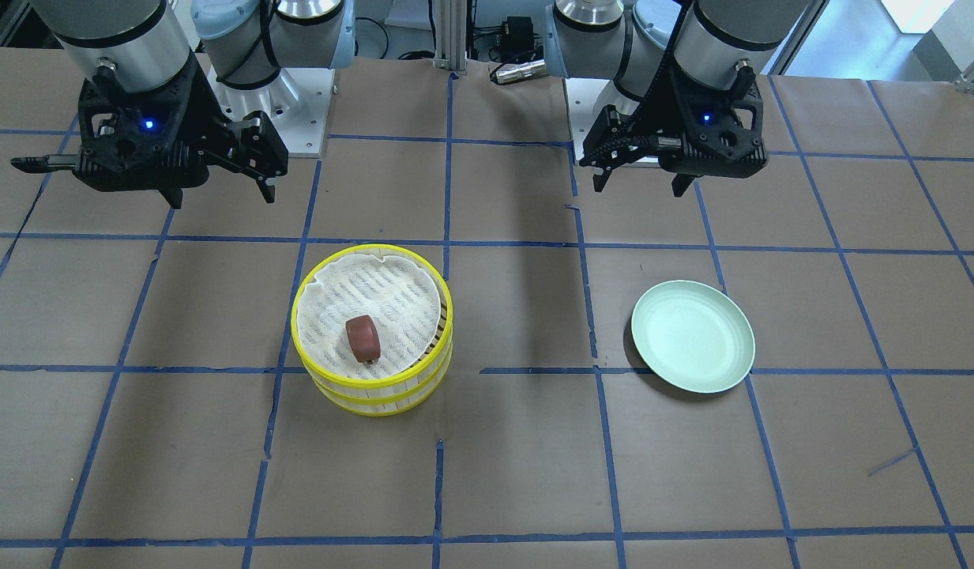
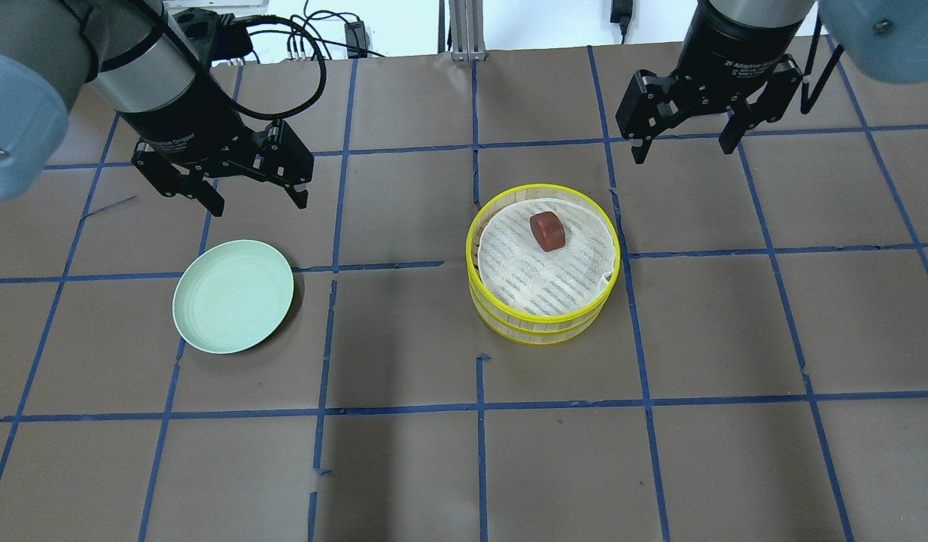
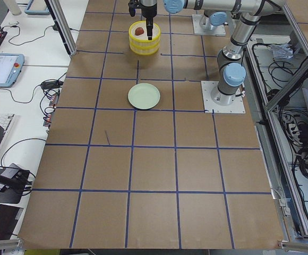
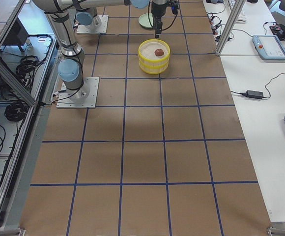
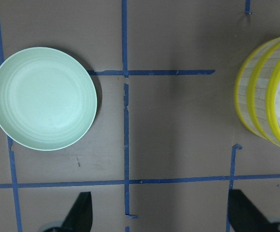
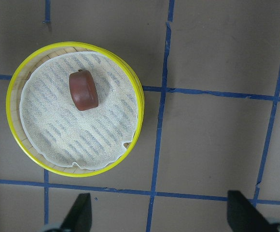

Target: Place buns in different layers of steamer

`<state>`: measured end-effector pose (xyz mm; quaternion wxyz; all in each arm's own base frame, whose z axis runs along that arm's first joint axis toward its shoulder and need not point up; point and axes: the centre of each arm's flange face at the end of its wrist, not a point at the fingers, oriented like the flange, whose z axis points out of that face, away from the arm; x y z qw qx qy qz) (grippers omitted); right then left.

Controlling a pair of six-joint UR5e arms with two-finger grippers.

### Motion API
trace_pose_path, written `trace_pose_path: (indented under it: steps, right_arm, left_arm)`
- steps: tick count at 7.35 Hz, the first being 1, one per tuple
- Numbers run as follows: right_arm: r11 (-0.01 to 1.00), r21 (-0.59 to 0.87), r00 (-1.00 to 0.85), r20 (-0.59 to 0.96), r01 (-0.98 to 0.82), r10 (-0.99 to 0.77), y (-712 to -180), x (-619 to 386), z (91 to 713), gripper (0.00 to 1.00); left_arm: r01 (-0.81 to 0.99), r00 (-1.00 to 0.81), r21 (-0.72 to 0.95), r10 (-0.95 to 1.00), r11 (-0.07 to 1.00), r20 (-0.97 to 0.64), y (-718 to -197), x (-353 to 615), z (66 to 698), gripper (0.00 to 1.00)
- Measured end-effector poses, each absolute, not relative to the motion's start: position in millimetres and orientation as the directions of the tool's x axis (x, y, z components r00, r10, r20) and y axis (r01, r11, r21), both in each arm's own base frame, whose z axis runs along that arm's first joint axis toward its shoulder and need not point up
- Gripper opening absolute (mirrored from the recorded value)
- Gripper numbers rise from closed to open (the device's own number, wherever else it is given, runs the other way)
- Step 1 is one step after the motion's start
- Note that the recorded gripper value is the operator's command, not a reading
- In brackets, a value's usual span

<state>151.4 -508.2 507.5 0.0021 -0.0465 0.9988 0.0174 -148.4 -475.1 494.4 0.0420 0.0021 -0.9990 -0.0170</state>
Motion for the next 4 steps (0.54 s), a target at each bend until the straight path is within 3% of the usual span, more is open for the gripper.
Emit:
trace_pose_path:
  steps: [4]
  right_arm:
    - [0.995, 0.031, -0.996, -0.002, -0.091, -0.091, -508.0, 151.6, 506.8, 1.0]
  left_arm:
    - [-0.005, -0.996, 0.037, -0.008, 0.999, 0.085, -475.7, -149.1, 494.1, 1.0]
